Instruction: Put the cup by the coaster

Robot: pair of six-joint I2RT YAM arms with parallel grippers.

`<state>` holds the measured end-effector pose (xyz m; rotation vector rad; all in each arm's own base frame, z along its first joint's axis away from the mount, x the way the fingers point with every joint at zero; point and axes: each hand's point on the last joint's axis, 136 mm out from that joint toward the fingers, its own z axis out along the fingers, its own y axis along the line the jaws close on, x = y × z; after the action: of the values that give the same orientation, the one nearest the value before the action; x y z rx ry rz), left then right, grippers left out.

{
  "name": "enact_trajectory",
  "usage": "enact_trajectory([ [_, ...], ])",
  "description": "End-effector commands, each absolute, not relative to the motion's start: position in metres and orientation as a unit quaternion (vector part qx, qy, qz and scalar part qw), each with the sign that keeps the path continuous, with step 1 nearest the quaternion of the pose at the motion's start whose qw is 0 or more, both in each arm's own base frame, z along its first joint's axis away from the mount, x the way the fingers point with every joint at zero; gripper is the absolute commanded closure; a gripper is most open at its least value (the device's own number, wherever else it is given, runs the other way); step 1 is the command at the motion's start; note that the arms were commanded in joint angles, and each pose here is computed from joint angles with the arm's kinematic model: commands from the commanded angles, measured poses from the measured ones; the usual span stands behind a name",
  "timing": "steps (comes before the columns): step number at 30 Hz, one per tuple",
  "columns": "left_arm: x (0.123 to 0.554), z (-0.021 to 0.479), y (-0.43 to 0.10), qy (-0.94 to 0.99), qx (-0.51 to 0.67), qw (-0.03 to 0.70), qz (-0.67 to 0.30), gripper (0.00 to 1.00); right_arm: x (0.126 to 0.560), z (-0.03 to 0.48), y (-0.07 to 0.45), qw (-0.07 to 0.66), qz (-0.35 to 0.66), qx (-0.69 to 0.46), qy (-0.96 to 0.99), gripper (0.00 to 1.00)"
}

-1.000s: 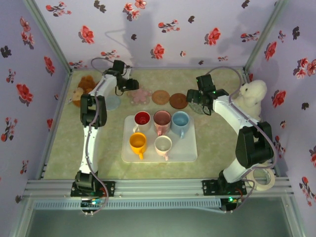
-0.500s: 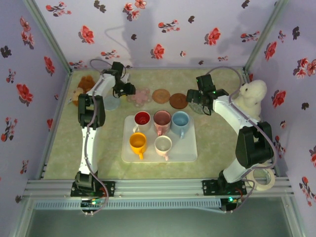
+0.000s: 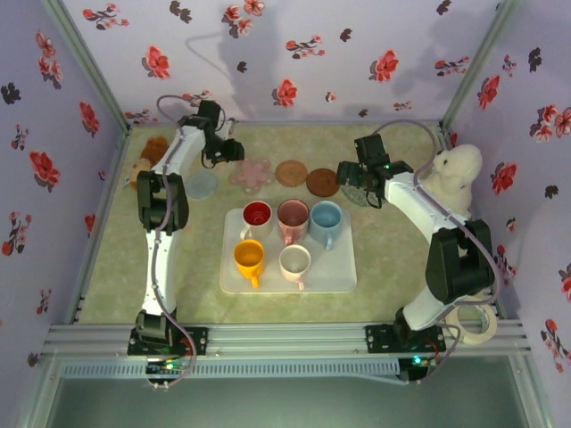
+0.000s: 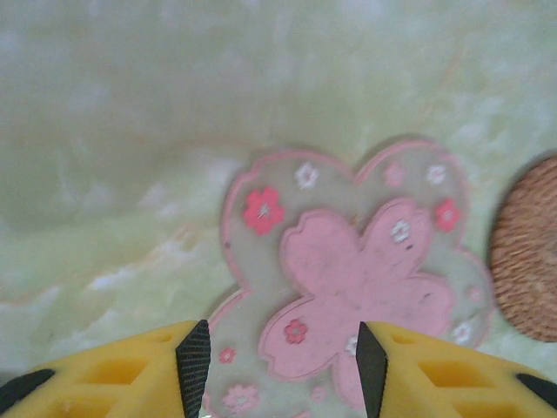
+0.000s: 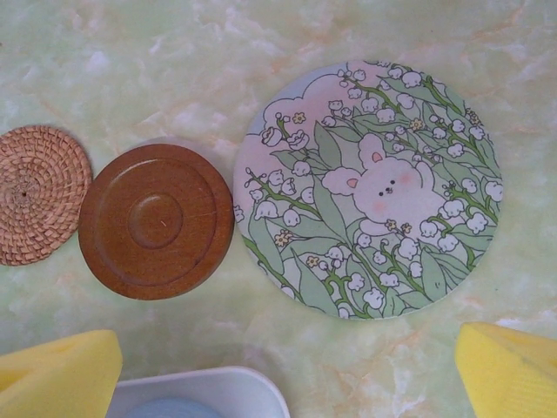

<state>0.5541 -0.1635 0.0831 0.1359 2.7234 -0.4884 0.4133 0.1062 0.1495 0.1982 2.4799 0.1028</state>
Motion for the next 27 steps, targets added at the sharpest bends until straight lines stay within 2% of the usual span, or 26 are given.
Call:
enact_trajectory([
  [1,0.571,0.097,-0.175,0.952,0.063,0.214,-0.211,0.48,0.415,0.149,0.110,0.320,0.044,0.072,0.944,0.01],
  [15,0.609,0.051,-0.209,0.925,0.062,0.235,-0.291,0.33,0.418,0.153,0.108,0.323,0.037,0.069,0.943,0.01],
  [22,0.598,0.034,-0.207,0.934,0.062,0.209,-0.284,0.33,0.416,0.155,0.107,0.322,0.034,0.069,0.943,0.01],
  [27,0.573,0.019,-0.198,0.949,0.070,0.165,-0.260,0.39,0.415,0.154,0.107,0.322,0.036,0.072,0.943,0.01],
])
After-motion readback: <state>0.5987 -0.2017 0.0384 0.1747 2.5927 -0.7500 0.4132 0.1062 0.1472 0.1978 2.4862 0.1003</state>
